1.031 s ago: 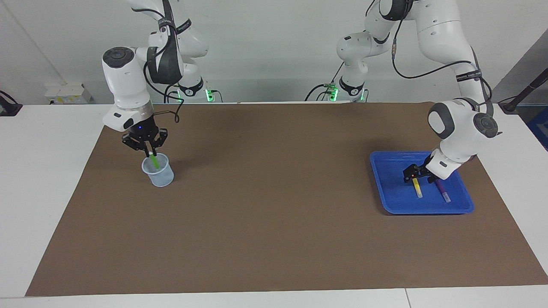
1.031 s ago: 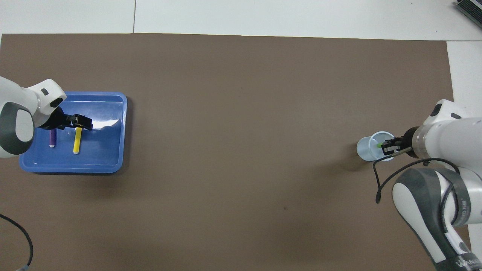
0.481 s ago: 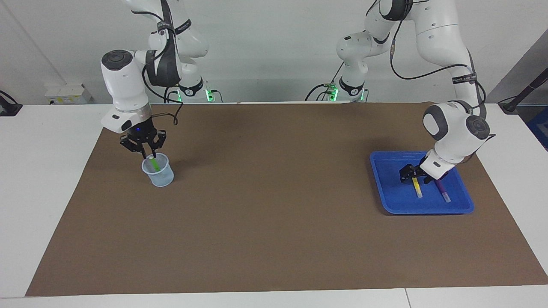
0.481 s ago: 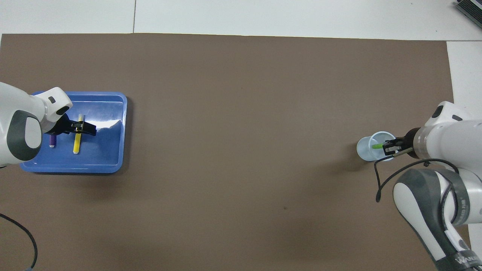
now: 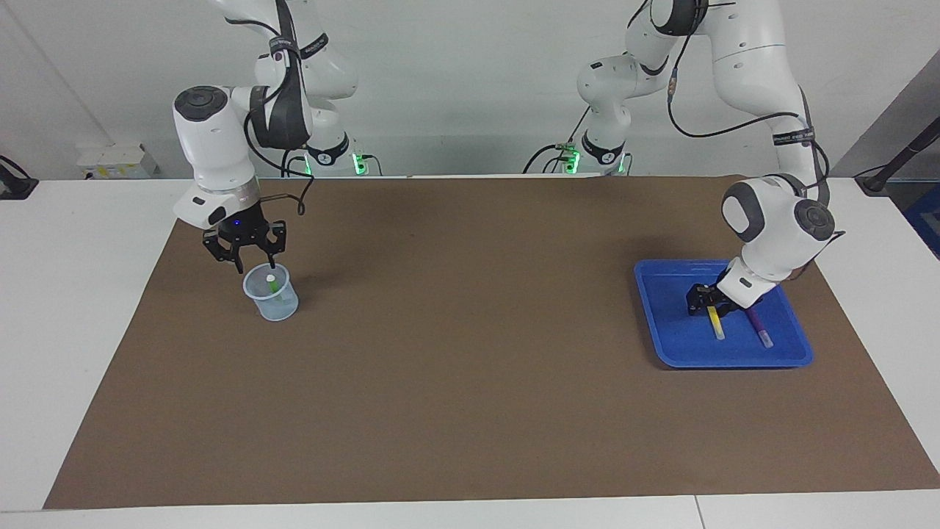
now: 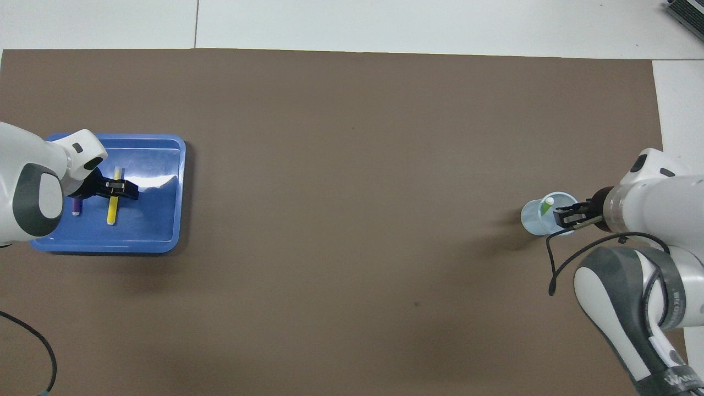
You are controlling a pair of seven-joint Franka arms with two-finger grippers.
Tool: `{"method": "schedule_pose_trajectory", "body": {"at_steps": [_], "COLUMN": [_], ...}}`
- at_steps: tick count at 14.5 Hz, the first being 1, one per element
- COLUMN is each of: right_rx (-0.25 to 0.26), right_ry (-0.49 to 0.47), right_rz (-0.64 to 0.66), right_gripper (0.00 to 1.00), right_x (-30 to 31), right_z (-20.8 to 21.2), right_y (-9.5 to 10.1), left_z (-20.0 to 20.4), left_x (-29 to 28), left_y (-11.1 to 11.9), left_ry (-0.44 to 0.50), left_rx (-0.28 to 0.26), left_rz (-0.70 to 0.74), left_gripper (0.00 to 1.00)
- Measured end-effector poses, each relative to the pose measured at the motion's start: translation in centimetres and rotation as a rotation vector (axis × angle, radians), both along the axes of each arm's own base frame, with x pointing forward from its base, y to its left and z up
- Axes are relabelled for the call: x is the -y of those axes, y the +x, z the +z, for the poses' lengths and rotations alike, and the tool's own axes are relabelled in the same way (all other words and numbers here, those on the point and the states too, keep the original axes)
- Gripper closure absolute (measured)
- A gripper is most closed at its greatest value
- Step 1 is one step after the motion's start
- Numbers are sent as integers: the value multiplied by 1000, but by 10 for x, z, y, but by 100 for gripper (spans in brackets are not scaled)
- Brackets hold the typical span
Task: Transfer and insert pens with both arms
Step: 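Insert the green pen into the cup while the left gripper reaches the yellow pen, then lift the yellow pen with the left gripper while the right gripper withdraws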
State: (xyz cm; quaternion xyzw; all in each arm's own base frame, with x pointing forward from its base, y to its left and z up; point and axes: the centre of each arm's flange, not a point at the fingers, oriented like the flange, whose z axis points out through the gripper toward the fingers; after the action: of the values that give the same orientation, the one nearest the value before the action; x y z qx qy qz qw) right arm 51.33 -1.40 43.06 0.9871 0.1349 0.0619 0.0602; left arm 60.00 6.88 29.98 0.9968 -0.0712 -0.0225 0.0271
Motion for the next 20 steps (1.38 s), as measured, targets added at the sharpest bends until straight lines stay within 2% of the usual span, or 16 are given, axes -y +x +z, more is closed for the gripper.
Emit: {"method": "schedule_pose_trajectory", "body": {"at_steps": [1,3,5,7,13,17,19,20], "right_rx": [0,-8,-25,-49,-83,-114,-122,-125], "right_ry": [0,-1,-5,-6,85,207,248,270], "right_rz": [0,1,2,-1,-13,-75,-93,-104], "right_gripper": [33,20,20,10,10,9,0,0], "right_x": [0,-1,-3,-6,-32,-56,-73,-81], "right_z": [0,2,9,24,64,71,74,75], "right_y": [0,-1,-1,-1,-9,-14,-15,-16], "left_z": [0,2,2,2,25,64,95,112], "left_x": [0,-2,-2,-2,5,6,11,18], "left_y": [0,0,0,0,8,12,12,10], "left_ry": [0,2,2,2,1,1,0,-5], "left_rx": [0,3,2,1,-53,-112,-136,-143], "left_rz": [0,3,3,3,102,161,237,290], "left_gripper": [39,63,83,83,83,83,83,83]}}
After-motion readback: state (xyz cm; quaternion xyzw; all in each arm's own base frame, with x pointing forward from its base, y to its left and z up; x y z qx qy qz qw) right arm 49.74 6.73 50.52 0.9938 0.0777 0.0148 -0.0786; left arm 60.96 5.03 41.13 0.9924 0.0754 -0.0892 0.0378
